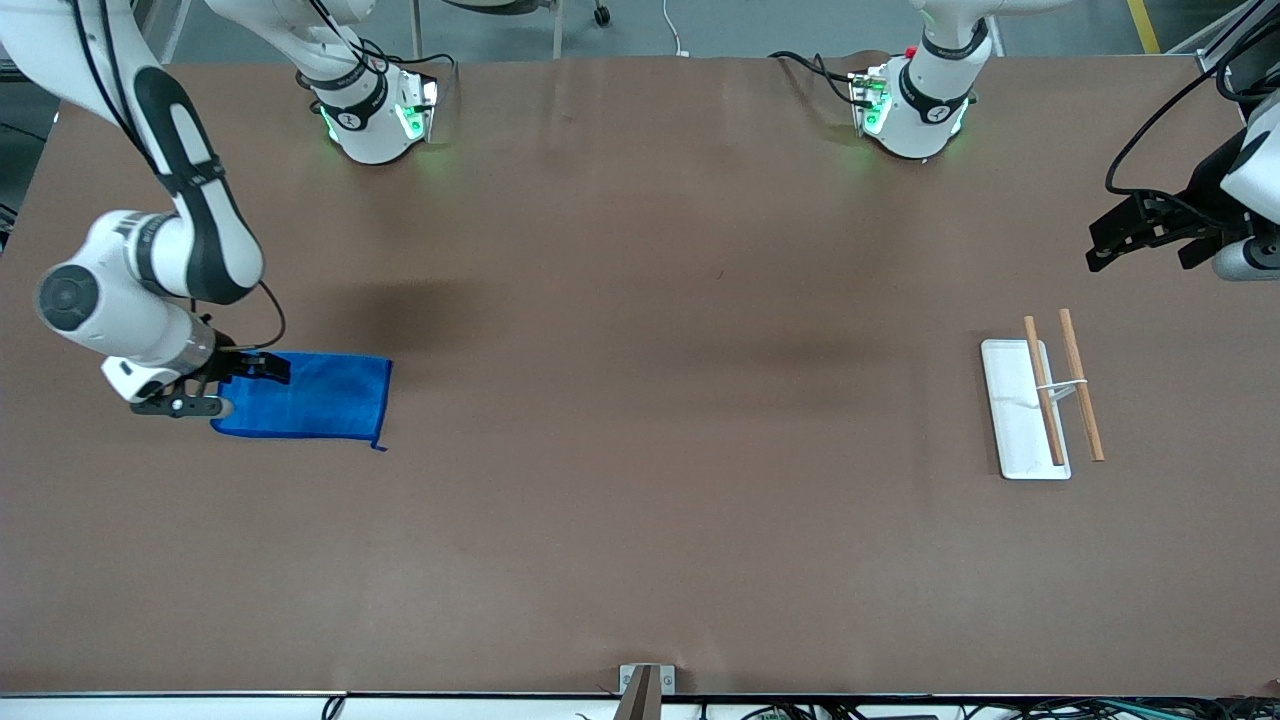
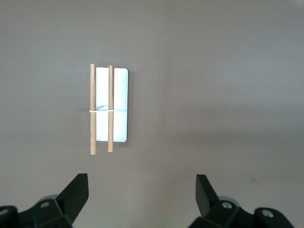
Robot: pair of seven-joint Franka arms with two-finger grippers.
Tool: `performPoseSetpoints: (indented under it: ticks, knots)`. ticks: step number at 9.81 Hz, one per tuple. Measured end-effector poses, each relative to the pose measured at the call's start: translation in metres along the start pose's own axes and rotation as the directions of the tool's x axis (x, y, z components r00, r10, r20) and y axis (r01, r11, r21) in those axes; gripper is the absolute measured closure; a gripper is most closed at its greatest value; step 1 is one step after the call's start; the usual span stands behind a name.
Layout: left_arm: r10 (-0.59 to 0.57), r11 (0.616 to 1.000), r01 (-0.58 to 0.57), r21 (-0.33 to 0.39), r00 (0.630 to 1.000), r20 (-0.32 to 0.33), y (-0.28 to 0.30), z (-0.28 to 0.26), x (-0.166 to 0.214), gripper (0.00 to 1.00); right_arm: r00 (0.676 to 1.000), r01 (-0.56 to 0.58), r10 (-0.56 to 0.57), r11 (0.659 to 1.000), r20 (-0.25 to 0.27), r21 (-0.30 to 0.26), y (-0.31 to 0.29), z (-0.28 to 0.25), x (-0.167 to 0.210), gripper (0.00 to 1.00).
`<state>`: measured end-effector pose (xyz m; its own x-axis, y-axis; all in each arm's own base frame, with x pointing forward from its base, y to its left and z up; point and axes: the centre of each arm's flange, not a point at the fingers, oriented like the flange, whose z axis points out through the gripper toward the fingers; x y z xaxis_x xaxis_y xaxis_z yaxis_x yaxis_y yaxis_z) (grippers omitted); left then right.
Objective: Right arm passes towel to left arm to hang
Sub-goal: 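Pinch the middle of the blue towel's edge with the right gripper, then lift the towel with the right gripper while the left gripper approaches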
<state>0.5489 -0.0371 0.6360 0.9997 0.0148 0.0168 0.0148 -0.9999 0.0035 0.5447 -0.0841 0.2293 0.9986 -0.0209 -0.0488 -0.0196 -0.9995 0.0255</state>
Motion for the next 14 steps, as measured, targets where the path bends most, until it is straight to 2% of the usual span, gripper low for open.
performPoseSetpoints:
  ticks: [2, 4, 7, 8, 10, 12, 13, 14]
  knots:
    - [0.0, 1.0, 0.0, 0.0, 1.0, 0.004, 0.0, 0.002, 0.001, 0.0, 0.999, 0.004, -0.004, 1.0, -0.033, -0.009, -0.001, 0.025, 0.001, 0.02]
    - [0.0, 1.0, 0.0, 0.0, 1.0, 0.004, 0.0, 0.003, 0.002, 0.0, 0.999, 0.008, -0.008, 1.0, -0.039, -0.012, -0.003, 0.041, -0.001, 0.05]
    - [0.0, 1.0, 0.0, 0.0, 1.0, 0.004, 0.0, 0.004, 0.003, 0.0, 0.997, 0.017, -0.018, 1.0, -0.073, -0.016, -0.008, 0.055, -0.012, 0.22]
    - [0.0, 1.0, 0.0, 0.0, 1.0, 0.003, 0.0, 0.004, 0.003, 0.0, 0.997, 0.019, -0.02, 1.0, -0.072, -0.016, -0.008, 0.058, -0.015, 0.38]
    - [0.0, 1.0, 0.0, 0.0, 1.0, 0.002, 0.0, 0.004, 0.003, 0.0, 0.997, 0.022, -0.023, 1.0, -0.077, -0.017, -0.009, 0.058, -0.014, 0.44]
    - [0.0, 1.0, 0.0, 0.0, 1.0, 0.002, 0.0, 0.004, 0.003, 0.0, 0.996, 0.021, -0.023, 1.0, -0.083, -0.017, -0.009, 0.054, -0.014, 0.72]
    - [0.0, 1.0, 0.0, 0.0, 1.0, 0.002, 0.0, 0.004, 0.003, 0.0, 0.997, 0.023, -0.024, 1.0, -0.071, -0.015, -0.01, 0.054, -0.014, 0.9]
    - [0.0, 1.0, 0.0, 0.0, 1.0, 0.002, 0.0, 0.004, 0.003, 0.0, 0.999, 0.024, -0.024, 1.0, -0.046, -0.011, -0.011, 0.053, -0.013, 0.96]
